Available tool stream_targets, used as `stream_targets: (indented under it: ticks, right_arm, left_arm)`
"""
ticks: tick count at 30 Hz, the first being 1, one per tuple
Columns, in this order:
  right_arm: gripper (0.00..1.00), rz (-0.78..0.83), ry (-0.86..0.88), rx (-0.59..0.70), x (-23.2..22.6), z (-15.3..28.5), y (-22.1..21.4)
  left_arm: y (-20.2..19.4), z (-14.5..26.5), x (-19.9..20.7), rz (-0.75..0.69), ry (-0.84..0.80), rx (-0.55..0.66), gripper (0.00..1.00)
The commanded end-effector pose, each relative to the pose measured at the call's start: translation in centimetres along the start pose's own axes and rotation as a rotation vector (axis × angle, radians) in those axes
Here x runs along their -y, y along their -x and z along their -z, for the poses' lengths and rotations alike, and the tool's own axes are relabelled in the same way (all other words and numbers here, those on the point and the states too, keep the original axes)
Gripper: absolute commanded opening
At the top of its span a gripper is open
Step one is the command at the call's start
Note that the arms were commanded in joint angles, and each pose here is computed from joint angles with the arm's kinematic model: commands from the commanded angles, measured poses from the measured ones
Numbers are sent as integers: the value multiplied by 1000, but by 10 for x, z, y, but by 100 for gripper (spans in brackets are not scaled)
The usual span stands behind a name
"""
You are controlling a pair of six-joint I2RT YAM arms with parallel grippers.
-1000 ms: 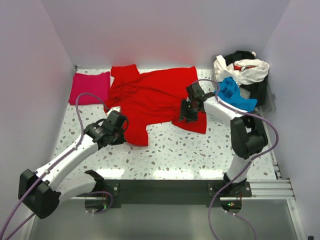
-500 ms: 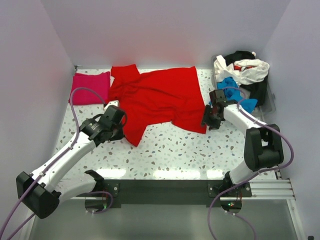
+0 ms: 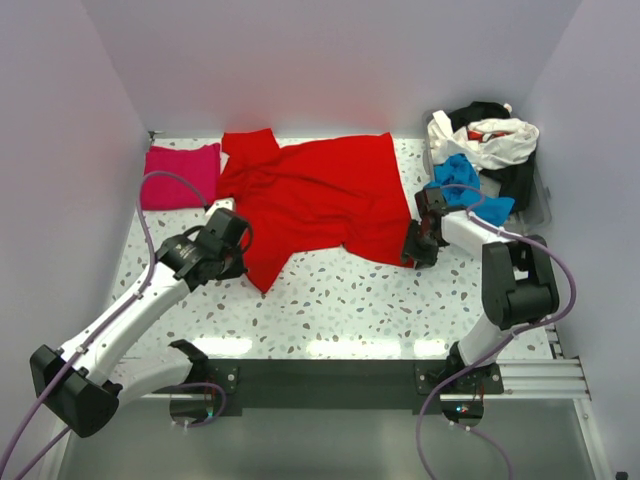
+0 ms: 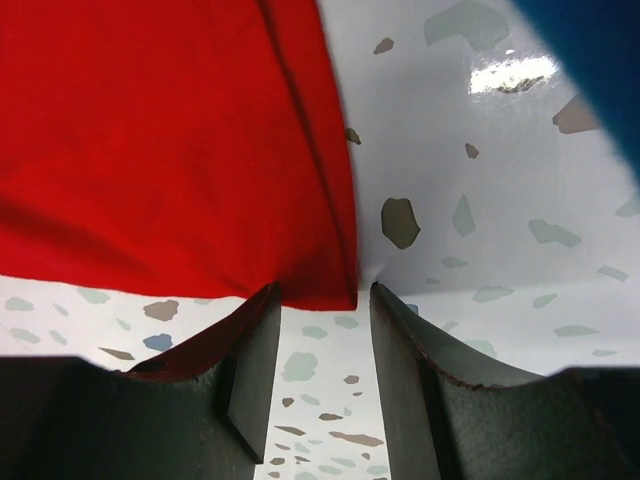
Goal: Fold and stack the t-shirts
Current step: Flatten the tshirt out, then fold the tshirt
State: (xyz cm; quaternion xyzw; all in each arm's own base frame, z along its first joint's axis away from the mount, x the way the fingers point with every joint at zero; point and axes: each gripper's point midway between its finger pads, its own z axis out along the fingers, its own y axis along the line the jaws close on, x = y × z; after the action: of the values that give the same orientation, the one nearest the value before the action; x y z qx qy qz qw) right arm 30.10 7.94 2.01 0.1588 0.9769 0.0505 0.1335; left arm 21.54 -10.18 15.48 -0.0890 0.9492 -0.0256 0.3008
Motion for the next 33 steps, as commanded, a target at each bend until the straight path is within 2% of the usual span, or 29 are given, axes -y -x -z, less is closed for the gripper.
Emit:
stream_targets:
  ticks: [1,8,10,11,14,20,25,33]
  right_arm:
    - [44,-10,5,-9,0,-7,-2]
    - [33,4,-36,-29,10,-16,-9]
    - [25,12,-37,-32,9,-17,-9]
    - [16,16,-46,-46,11,-18,-11]
    - [0,30,-82,-45,18,-12,-10]
    - [0,58,-183,-38,37,11,-9]
    - [0,49,-192,-36,41,27,-14]
    - [0,71,-233,-68,54,55,-28]
  left_arm:
    - [16,14,0,17,-1,52,0]
    - [21,19,-1,12,-2,67,0]
    - [19,19,-2,8,-3,66,0]
    - [20,19,-1,6,-5,69,0]
    - [22,24,-3,9,-9,80,0]
    - [27,41,-11,35,3,110,0]
    - [21,52,-19,85,-2,113,0]
    - [0,67,-24,135,-45,56,0]
